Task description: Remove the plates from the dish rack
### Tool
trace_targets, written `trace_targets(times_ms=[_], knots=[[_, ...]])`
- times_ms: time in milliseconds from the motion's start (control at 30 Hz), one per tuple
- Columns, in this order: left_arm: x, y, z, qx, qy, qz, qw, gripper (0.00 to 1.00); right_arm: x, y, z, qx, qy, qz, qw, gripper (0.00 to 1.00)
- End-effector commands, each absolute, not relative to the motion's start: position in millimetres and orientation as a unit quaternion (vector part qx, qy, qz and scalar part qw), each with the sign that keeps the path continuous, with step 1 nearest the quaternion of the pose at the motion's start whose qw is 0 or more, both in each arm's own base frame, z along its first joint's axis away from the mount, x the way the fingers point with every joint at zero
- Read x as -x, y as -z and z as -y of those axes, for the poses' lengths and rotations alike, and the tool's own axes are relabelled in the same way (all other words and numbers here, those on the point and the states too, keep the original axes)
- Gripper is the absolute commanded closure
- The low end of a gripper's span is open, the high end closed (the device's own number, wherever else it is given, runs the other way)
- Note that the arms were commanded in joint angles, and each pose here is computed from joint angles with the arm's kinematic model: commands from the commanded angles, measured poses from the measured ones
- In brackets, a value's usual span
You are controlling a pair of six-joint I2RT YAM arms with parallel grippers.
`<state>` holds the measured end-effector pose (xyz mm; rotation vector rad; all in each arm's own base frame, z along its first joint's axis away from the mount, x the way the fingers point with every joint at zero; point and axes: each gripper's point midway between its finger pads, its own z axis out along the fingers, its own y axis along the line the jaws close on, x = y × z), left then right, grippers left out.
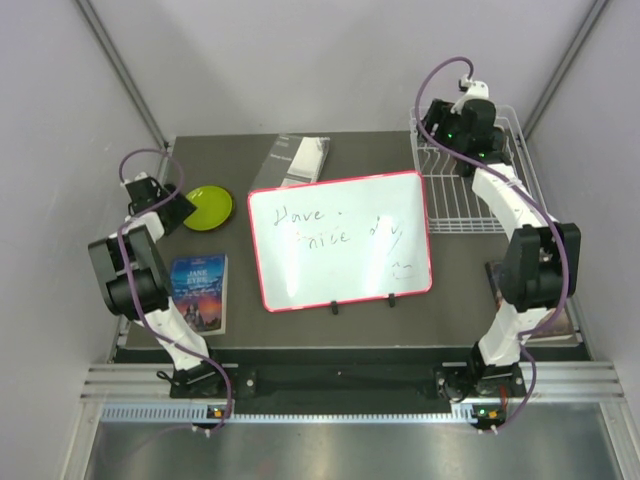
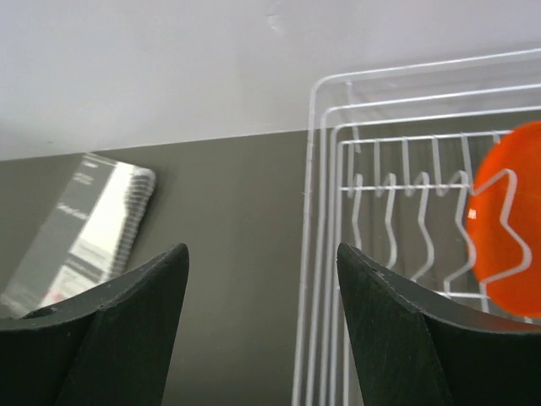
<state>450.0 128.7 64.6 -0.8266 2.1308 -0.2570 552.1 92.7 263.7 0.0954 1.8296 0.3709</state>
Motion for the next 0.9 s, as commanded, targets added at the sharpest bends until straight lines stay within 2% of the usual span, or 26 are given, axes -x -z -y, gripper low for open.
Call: trace_targets(times_ms=[0, 167, 367, 467, 567, 867], knots=[[-458.2, -96.9, -142.1, 0.316, 0.071, -0.842, 0.431, 0.26, -560.2, -294.2, -59.5, -0.051, -0.077, -0.771, 0.63, 0.29], [-462.9, -132.2, -139.2, 0.304, 0.077, -0.822, 0.475, 0.24, -566.7, -283.5, -24.6, -0.082, 0.011, -0.781, 0.619, 0.28], [-488.9, -215.8, -69.0, 0.189, 0.233, -0.784, 0.543, 0.23, -587.2, -260.4, 11.1, -0.115, 0.063, -0.799, 0.586, 0.28], [-492.5, -249.1, -32.2, 0.141, 0.267, -0.762, 0.573, 0.23, -592.4, -252.4, 30.7, -0.129, 0.081, -0.801, 0.579, 0.28], [-494.9, -265.3, 8.9, 0.096, 0.296, -0.756, 0.576, 0.23, -594.3, -245.1, 46.7, -0.138, 0.099, -0.804, 0.571, 0.28], [-497.4, -278.0, 74.1, 0.035, 0.338, -0.749, 0.569, 0.23, -596.5, -210.9, 77.1, -0.149, 0.114, -0.822, 0.538, 0.29]])
